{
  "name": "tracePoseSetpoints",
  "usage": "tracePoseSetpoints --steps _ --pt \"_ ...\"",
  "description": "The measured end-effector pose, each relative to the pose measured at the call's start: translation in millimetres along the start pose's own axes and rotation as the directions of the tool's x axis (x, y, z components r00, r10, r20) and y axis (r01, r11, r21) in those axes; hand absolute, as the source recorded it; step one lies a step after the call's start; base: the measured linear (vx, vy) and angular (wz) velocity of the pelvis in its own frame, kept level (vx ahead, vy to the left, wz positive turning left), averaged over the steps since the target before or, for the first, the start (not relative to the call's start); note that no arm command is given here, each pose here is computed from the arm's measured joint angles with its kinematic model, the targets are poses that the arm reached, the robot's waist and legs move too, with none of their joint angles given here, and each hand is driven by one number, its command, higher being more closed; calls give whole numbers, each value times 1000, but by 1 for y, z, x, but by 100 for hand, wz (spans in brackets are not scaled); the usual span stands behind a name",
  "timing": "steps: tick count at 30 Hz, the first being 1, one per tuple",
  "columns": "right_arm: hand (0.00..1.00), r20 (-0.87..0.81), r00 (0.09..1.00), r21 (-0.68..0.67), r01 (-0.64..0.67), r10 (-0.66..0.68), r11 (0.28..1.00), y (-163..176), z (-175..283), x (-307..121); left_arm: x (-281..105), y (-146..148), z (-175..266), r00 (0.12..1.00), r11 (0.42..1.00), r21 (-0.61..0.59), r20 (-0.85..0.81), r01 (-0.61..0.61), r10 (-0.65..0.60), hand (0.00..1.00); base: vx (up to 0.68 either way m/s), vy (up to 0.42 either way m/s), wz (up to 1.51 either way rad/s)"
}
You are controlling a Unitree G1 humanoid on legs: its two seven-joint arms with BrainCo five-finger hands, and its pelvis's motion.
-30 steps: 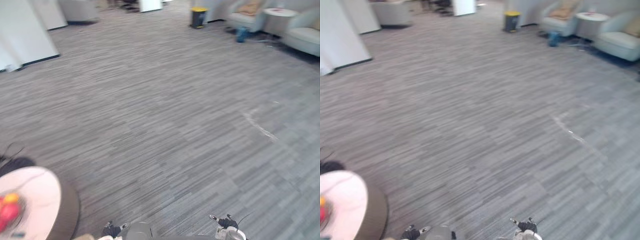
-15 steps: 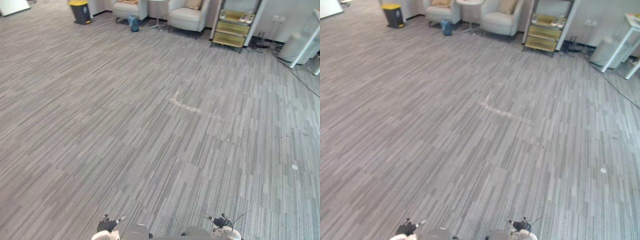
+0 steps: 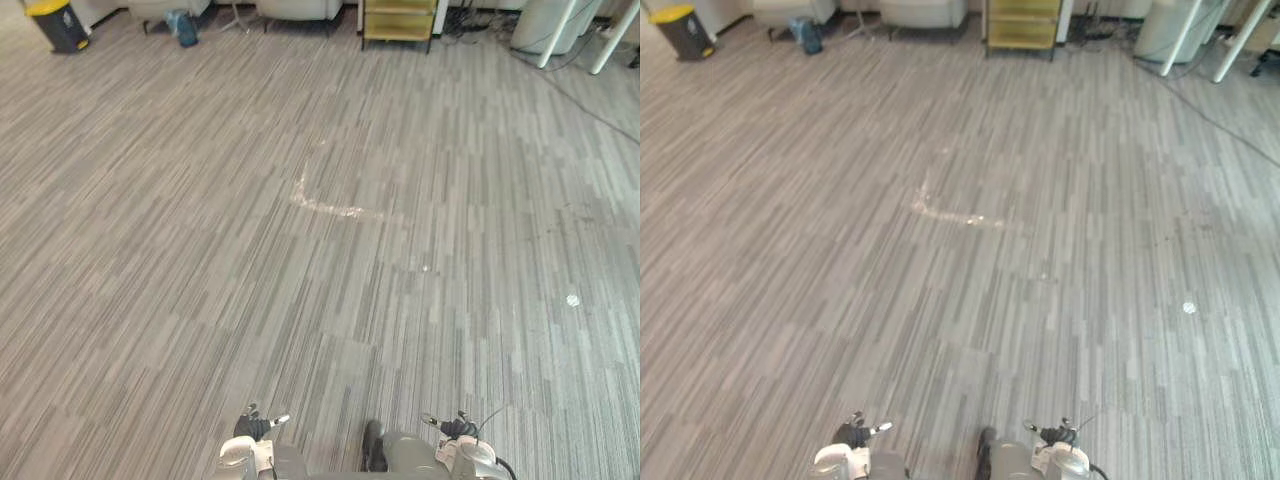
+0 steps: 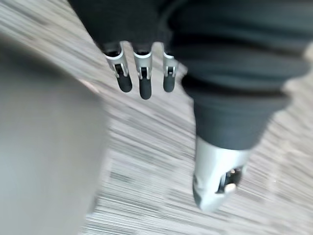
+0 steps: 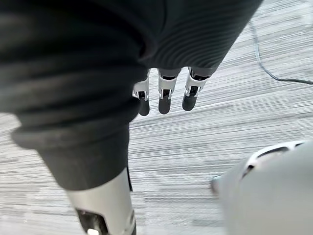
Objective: Pick up cushions and gather them together orderly.
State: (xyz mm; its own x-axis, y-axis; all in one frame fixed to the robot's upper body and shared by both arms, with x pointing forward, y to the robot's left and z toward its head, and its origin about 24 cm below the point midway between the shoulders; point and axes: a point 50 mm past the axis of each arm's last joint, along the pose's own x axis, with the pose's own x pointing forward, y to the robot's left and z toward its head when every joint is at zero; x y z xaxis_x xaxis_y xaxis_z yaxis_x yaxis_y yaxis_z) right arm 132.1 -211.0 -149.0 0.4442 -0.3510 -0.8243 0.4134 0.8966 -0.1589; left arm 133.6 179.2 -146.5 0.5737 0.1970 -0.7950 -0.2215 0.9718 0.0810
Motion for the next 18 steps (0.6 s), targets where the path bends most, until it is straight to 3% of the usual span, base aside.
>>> tracePoseSetpoints --steps 8,13,18 --pt "0 -34 999 -25 -9 8 1000 1 -6 0 1 5 10 998 1000 -17 58 -6 7 0 594 103 -70" --pt "0 -82 997 -12 2 -3 1000 -4 -22 -3 4 9 8 1000 1000 6 20 -8 8 0 759 180 29" --pt "0 30 1000 12 2 -2 1000 -8 -6 -4 3 -1 1 1000 999 36 -20 24 -23 0 595 32 42"
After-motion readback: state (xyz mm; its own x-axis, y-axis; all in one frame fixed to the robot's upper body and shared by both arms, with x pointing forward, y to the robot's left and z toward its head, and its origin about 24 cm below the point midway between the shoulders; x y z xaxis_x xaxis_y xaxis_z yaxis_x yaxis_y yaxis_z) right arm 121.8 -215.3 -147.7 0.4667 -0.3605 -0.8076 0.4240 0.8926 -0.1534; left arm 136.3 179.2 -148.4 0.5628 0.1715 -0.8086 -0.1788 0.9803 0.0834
